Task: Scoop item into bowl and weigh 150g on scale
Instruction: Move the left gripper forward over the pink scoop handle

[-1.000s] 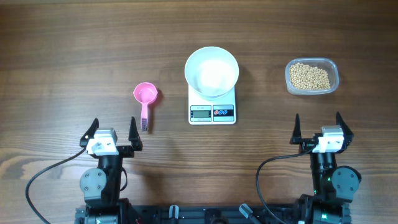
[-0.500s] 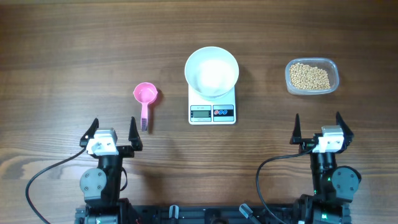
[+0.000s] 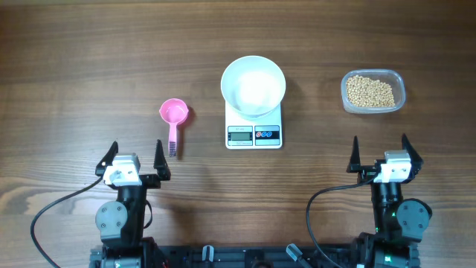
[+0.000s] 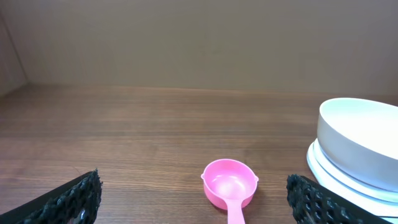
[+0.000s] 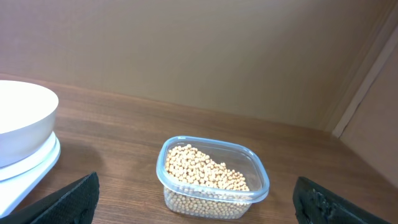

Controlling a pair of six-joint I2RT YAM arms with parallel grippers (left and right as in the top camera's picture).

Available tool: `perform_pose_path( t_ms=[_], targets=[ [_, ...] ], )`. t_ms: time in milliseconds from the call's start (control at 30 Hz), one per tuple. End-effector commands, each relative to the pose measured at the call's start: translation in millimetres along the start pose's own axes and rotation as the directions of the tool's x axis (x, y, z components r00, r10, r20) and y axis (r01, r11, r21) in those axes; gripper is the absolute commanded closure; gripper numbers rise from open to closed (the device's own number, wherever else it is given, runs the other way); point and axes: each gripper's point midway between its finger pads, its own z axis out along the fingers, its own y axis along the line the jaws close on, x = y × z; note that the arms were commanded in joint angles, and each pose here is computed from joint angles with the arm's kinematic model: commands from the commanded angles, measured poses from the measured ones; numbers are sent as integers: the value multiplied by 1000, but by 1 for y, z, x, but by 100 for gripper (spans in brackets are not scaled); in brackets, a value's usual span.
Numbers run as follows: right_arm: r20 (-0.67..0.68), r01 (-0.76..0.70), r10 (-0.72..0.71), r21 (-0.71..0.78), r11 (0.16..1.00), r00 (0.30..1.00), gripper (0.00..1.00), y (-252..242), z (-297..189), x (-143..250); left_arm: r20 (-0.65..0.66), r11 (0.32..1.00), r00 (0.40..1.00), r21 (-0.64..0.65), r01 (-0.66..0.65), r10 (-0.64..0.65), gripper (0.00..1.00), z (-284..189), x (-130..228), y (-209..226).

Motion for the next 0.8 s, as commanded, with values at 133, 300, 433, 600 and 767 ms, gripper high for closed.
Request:
perform_pose_path(
  t_ms=[133, 300, 433, 600, 767],
  targets=[
    [13, 3, -3, -4, 1000, 1000, 0, 1, 0, -3, -41, 909, 982, 372, 187, -186, 0, -12, -7, -64],
    [13, 3, -3, -4, 1000, 1000, 0, 1, 0, -3, -22, 774, 984, 614, 155, -179, 0, -37, -25, -104],
    [13, 3, -3, -4, 1000, 1000, 0, 1, 0, -3, 93, 672, 984, 740, 35, -154, 0, -61, -51, -125],
    [13, 3, -3, -4, 1000, 1000, 0, 1, 0, -3, 244, 650, 940, 759, -33, -237, 0, -81, -100, -125],
    [13, 3, -3, -4, 1000, 1000, 0, 1, 0, -3, 351, 696, 898, 714, -74, -265, 0, -95, -149, -118]
  ],
)
